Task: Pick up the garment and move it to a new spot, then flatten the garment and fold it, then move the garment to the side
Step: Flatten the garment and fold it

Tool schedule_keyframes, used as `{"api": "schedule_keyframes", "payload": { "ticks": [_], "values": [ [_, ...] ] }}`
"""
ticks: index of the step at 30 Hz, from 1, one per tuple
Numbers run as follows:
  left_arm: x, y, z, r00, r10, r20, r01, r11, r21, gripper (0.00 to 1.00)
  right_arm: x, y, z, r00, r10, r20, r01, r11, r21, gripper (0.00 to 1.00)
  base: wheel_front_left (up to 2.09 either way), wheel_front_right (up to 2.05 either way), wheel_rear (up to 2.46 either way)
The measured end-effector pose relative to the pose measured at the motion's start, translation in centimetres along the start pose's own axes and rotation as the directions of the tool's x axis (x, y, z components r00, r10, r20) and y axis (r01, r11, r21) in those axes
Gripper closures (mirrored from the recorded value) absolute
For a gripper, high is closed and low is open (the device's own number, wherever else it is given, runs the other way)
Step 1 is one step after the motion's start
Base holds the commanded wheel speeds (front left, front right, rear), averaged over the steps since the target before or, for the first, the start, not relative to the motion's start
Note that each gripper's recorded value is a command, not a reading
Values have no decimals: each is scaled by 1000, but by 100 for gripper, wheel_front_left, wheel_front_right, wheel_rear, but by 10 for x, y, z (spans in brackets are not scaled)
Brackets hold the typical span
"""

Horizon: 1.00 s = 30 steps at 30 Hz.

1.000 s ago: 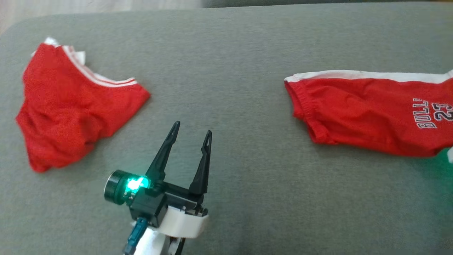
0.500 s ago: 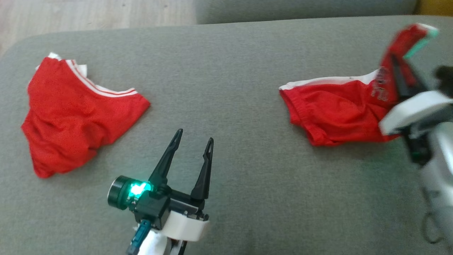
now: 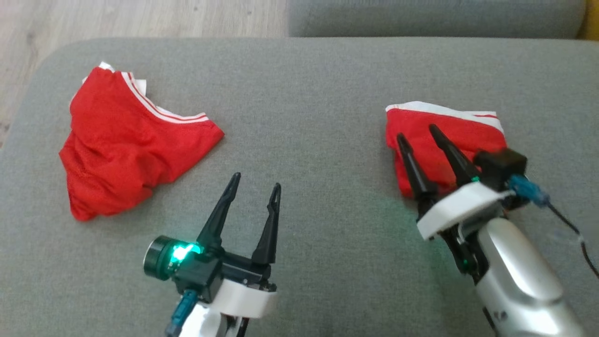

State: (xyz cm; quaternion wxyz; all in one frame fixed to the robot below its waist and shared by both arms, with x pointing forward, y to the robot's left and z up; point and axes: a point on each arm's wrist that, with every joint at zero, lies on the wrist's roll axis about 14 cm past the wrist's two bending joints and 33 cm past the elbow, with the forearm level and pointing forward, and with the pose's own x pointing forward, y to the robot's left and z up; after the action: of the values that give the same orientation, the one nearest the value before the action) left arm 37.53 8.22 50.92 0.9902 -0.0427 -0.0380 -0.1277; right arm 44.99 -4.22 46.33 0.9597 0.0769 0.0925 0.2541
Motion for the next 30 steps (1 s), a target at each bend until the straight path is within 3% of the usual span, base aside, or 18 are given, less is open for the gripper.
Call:
{"api": "schedule_keyframes", "payload": {
  "ticks": [5,13,18,30],
  "values": [
    [-10,2,9,999,22,23,-21,999,-29,0,-27,-8,14,994,-36,107,42,998,-50,0,0,0,0],
    [-42,16,8,994,105,14,-104,993,-61,0,-107,-47,25,952,-225,208,241,969,-56,0,0,0,0],
    [-57,20,2,991,133,-3,-133,990,-52,0,-146,-48,5,939,-296,177,311,948,-64,0,0,0,0],
    [-78,15,-4,991,134,-20,-135,990,-38,0,-176,-46,11,914,-340,223,366,927,-84,0,0,0,0]
  ]
}}
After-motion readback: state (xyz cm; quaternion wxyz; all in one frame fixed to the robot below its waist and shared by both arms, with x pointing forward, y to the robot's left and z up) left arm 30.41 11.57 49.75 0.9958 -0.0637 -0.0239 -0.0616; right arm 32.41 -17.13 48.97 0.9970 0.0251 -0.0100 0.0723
